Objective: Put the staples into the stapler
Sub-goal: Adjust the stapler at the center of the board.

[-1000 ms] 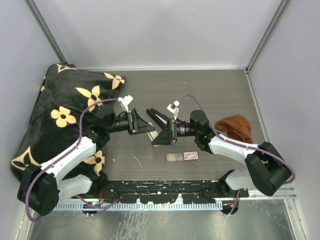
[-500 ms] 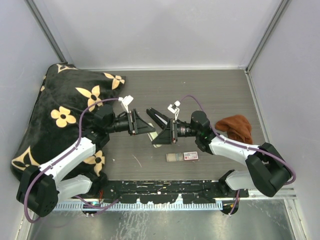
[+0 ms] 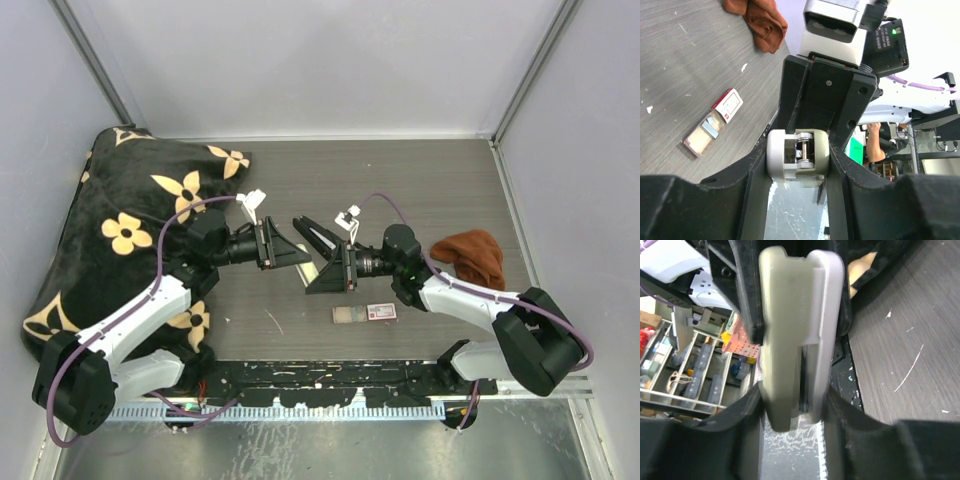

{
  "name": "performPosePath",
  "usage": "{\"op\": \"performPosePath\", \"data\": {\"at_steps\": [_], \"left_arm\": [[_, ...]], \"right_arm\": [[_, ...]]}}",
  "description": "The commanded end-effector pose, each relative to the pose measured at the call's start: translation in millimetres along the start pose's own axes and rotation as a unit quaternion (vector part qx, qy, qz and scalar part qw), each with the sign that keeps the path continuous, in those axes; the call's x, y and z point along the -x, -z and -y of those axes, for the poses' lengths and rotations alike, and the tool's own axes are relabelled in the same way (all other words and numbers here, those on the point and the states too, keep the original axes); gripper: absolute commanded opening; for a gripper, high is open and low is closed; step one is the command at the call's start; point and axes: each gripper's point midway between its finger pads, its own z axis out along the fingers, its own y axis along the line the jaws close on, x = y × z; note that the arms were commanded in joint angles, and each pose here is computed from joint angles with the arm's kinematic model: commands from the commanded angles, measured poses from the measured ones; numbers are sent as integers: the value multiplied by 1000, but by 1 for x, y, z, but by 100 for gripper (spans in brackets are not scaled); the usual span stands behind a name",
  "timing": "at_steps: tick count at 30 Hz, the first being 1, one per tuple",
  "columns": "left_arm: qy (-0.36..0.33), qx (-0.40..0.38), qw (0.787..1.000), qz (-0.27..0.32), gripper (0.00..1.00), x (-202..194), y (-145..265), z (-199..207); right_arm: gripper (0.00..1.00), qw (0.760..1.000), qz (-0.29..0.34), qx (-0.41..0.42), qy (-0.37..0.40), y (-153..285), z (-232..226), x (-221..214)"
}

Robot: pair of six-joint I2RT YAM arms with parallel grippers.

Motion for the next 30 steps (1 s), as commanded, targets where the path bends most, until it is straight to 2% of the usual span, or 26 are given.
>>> {"op": "performPosePath", "data": {"at_steps": [1,2,3,4,5,7,10,13,14,16,17,18,22,25,27,30], "left_arm": [[-36,-23,999,30,0,16,2,18],[-36,-22,999,28,0,15,1,18],[-35,-20,999,26,6,14,2,17],[-33,-17,999,24,19,13,2,15],[-34,-16,999,22,28,12,2,15],[-34,-13,999,21,33,10,3,13],[-34,-9,999,17,32,7,4,10],[-35,-8,999,17,8,7,4,9],[-34,-5,999,18,1,7,4,8],[-33,0,999,21,0,7,4,5],[-33,2,999,23,0,7,4,3],[-32,5,999,26,0,8,4,2],[-28,18,999,37,0,10,4,-4],[-18,46,997,51,0,14,3,-17],[-9,84,994,69,0,19,2,-36],[-1,159,982,100,0,29,-1,-76]], "right_arm": [[1,999,10,24,45,-1,-17,7],[0,999,14,19,46,-1,-15,8],[1,999,16,15,48,-1,-14,9],[1,999,18,12,48,-1,-13,9],[1,999,19,12,48,-1,-14,9],[1,998,22,12,50,-1,-16,12],[1,998,25,12,50,-1,-18,13],[2,999,21,9,46,-1,-17,14],[13,999,19,5,47,-2,-16,14],[56,999,18,-7,47,-2,-11,14],[83,999,20,-11,49,-1,-9,15],[98,998,24,-16,54,0,-8,16],[100,995,45,-51,77,9,-2,27],[100,987,70,-114,90,21,12,38],[100,976,92,-171,100,35,26,47],[100,947,136,-271,108,63,50,62]]}}
